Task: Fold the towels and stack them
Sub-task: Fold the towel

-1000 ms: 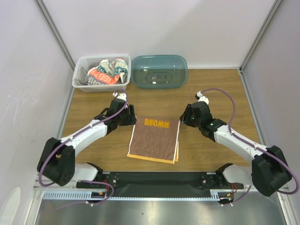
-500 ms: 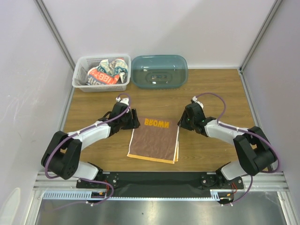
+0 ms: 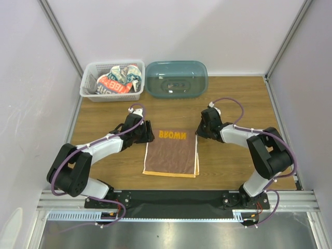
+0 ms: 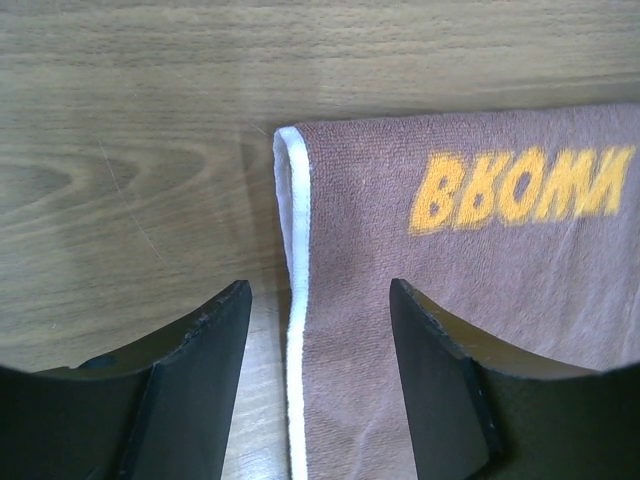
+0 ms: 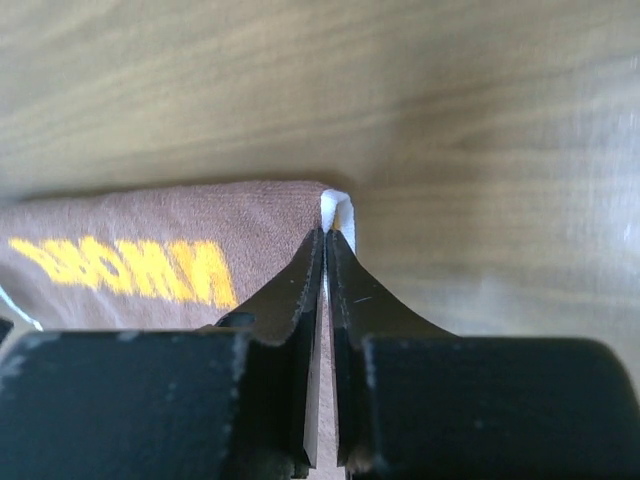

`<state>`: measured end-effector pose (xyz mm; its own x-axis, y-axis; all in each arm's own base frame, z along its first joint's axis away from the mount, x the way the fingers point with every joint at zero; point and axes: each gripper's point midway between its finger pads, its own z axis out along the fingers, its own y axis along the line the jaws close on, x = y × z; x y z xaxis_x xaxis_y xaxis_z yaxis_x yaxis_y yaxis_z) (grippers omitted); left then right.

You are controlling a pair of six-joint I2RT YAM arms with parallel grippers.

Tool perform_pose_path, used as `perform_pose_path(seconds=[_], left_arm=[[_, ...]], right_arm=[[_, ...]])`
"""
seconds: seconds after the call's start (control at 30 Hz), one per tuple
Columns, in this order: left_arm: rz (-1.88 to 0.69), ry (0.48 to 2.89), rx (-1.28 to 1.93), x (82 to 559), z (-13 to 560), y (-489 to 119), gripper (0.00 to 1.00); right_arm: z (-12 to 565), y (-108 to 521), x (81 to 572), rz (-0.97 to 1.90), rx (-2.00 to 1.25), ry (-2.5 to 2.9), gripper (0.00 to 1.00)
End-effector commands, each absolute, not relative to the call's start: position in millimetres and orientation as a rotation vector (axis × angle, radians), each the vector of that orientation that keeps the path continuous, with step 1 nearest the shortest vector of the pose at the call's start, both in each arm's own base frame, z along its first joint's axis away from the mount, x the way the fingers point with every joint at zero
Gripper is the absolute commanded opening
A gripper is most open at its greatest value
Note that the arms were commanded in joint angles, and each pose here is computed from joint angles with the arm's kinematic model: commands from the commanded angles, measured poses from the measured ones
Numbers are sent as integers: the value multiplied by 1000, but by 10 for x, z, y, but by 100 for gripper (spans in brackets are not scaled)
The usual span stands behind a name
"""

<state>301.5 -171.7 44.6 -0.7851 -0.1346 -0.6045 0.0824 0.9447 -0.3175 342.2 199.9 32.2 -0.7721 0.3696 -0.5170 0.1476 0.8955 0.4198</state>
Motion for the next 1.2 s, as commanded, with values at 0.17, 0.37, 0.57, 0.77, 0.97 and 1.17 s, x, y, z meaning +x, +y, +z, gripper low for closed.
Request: perform_pose_path(seconds=[0.17,0.37,0.57,0.77,0.97,1.17], left_arm=[[-467,2333,-38,3329,606,-1804,48],[-490,2334,-25,3497,523,-1919,43],[-442,2297,-79,3753,524,-1871,27],[-414,2259,-100,4110,530,-1776,24],[-437,2203,-71,4425,581,-1869,24],[-496,2205,-50,4459,662,-1930,25]], right_arm=[[416,2046,3912,491,365,2355,2],[400,2036,4001,498,367,2356,0],[394,1940,4026,485,381,2357,0],[400,1870,4111,487,419,2338,0],[405,1884,4223,500,427,2316,0],[498,1902,4296,526,417,2299,5]])
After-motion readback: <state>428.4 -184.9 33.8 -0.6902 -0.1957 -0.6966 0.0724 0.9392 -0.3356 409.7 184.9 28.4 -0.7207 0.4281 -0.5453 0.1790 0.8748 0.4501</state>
